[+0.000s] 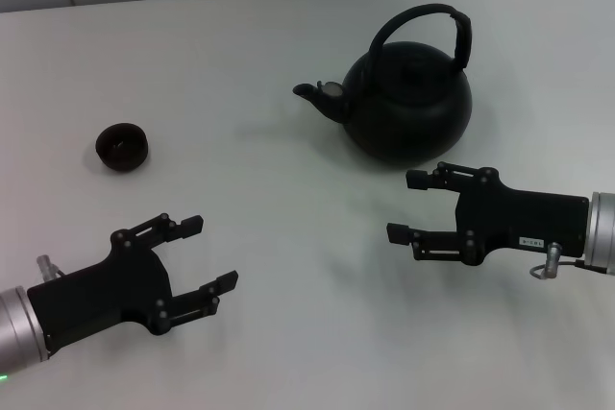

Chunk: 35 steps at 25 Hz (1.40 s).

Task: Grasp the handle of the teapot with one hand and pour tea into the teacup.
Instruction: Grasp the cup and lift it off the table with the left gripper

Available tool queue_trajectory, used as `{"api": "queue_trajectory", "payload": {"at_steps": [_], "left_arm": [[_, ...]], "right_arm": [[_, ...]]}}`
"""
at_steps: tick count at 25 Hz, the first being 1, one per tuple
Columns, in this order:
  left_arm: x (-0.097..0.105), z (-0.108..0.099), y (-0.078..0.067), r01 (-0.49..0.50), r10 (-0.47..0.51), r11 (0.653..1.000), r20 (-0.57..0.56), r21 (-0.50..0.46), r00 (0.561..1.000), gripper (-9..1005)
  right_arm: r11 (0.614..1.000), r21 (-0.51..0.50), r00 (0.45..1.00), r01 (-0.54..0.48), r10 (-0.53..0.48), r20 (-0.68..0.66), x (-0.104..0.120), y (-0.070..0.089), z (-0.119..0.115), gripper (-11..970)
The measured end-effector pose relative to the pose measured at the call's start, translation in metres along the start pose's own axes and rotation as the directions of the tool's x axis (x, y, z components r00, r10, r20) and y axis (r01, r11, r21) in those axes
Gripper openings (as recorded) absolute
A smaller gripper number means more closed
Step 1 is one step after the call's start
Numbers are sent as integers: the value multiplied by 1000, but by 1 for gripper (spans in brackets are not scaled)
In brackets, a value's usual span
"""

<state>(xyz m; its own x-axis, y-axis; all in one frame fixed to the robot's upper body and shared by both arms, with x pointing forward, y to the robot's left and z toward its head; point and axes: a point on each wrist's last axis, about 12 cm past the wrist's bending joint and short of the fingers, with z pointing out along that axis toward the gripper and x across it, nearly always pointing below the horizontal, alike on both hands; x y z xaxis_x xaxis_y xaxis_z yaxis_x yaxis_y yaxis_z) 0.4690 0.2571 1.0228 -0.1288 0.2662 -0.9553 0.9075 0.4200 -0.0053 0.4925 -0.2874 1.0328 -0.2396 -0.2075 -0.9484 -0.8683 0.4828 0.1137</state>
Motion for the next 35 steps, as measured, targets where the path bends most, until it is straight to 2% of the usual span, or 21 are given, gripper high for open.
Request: {"api": "queue_trajectory", "payload": {"at_steps": [20, 23, 24, 25, 26, 28, 29, 30, 31, 32, 33, 35], "left_arm": [[-1, -1, 1, 6, -6, 1000, 2, -1, 1000, 788], [-3, -5, 7, 13, -10, 997, 40, -77, 999, 789], [-5, -10, 14, 30, -17, 986, 81, -163, 997, 789], [-5, -10, 14, 30, -17, 986, 81, -163, 997, 789], [-6, -14, 19, 41, -19, 976, 103, -213, 995, 789], [-6, -14, 19, 41, -19, 976, 103, -213, 995, 790], [-6, -17, 24, 53, -24, 966, 116, -253, 993, 790], [-6, -17, 24, 53, -24, 966, 116, -253, 993, 790], [-8, -15, 38, 60, -31, 947, 95, -316, 995, 790], [-8, -12, 45, 55, -33, 938, 71, -343, 997, 791], [-8, -12, 45, 55, -33, 938, 71, -343, 997, 791], [-11, -3, 56, 36, -25, 929, 36, -367, 999, 791]], "right_arm": [[1000, 6, 1000, -2, 2, -2, 0, -1, -1, 830], [1000, 6, 1000, -4, 4, -2, 1, 0, -2, 830], [1000, 6, 1000, -4, 4, -2, 1, 0, -2, 830], [1000, 6, 1000, -3, 3, -2, 1, 0, -2, 830], [1000, 6, 1000, -3, 3, -1, 1, 0, -2, 830], [1000, 5, 1000, -3, 3, -1, 1, 1, -2, 830], [1000, 4, 1000, -3, 3, 0, 2, 1, -2, 830], [1000, 4, 1000, -3, 3, 0, 2, 1, -2, 830], [1000, 3, 1000, -3, 3, 0, 2, 1, -2, 830], [1000, 2, 1000, -3, 3, 1, 2, 1, -2, 830], [1000, 2, 1000, -3, 3, 1, 2, 1, -2, 830], [1000, 1, 1000, -3, 3, 2, 1, 1, -2, 829]]}}
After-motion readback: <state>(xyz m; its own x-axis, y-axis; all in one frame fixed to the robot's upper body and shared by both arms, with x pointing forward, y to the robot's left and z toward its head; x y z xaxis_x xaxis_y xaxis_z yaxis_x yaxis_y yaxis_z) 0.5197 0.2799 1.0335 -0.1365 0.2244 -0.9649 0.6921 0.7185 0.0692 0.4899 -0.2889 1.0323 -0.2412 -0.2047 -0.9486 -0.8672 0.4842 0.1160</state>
